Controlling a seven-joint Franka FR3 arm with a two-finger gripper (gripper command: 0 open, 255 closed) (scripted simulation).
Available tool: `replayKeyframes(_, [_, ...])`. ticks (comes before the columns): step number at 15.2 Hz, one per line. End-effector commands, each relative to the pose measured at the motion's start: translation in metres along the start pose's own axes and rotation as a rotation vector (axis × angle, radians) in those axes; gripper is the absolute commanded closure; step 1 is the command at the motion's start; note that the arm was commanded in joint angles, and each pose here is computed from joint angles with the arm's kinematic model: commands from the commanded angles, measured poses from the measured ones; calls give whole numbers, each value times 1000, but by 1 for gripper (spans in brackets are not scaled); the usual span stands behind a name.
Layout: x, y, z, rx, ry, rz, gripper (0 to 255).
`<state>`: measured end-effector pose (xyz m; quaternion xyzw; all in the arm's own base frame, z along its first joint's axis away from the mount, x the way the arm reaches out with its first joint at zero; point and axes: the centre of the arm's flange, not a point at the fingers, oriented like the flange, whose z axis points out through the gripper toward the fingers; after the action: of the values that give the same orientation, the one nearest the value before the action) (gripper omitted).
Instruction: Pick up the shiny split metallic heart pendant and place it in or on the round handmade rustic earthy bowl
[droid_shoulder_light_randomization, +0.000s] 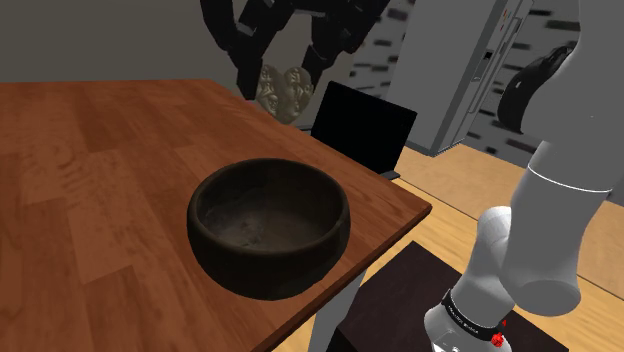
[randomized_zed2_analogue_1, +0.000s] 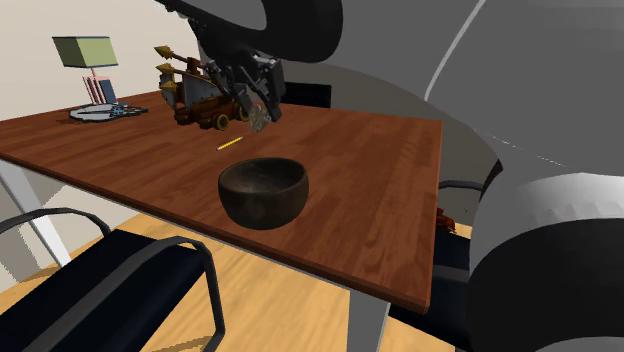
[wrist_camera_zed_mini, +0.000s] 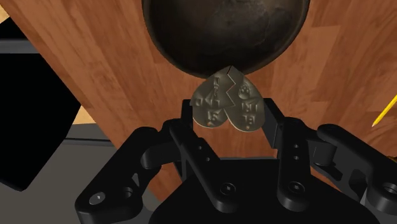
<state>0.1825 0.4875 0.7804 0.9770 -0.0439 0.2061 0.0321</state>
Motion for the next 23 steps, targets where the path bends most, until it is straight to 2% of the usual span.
replayKeyframes(1, [-6,-1,8,0,-1,1,255])
replayKeyframes(14, [-34,-4,70,0,-1,1,255])
replayKeyframes(21, [-34,-4,70,0,-1,1,255])
replayKeyframes(22, [-34,-4,70,0,-1,1,0])
replayKeyframes(23, [-34,-4,70,0,-1,1,0])
